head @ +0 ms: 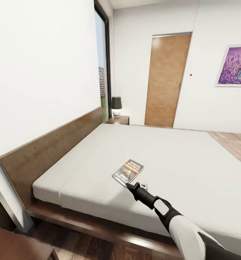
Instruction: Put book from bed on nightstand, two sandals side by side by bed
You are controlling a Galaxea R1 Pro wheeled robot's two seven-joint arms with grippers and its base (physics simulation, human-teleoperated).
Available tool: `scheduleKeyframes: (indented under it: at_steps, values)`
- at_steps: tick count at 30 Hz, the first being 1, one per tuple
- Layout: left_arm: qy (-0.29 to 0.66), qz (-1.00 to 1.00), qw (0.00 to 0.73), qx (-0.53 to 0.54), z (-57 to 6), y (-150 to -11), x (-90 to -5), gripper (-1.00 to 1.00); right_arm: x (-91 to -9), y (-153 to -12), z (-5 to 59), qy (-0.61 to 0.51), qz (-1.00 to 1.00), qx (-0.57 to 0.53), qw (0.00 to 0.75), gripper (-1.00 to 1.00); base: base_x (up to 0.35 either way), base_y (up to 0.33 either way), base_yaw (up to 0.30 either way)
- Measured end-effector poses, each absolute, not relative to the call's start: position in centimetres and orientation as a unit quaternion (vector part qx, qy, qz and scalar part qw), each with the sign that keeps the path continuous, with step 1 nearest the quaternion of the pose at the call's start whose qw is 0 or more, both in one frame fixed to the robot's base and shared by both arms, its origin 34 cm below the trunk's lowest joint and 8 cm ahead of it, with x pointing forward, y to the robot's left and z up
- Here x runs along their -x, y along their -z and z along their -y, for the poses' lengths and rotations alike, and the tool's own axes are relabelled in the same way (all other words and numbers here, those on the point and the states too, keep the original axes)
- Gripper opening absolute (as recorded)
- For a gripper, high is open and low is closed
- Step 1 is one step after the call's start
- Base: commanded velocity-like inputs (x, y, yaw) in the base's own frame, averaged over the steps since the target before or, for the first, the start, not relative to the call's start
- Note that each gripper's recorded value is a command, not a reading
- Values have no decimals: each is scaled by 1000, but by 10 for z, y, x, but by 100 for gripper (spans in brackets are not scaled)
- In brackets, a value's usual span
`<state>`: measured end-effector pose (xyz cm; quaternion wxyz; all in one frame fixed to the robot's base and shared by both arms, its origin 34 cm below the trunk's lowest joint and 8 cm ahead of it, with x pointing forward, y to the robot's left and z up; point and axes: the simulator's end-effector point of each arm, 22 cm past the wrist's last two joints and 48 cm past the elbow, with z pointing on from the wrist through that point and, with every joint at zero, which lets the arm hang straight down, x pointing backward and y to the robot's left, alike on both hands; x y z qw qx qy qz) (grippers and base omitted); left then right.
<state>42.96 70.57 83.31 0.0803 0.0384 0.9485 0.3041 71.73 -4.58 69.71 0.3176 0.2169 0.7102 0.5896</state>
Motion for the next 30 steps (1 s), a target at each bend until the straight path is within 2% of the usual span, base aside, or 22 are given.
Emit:
scheduleKeyframes:
  at_steps: [30]
  values:
    - [-306,-948,79,-45,-704,-884,-438,100,-725,-755,45,-589,-711,-216,317,-100,0,0,0]
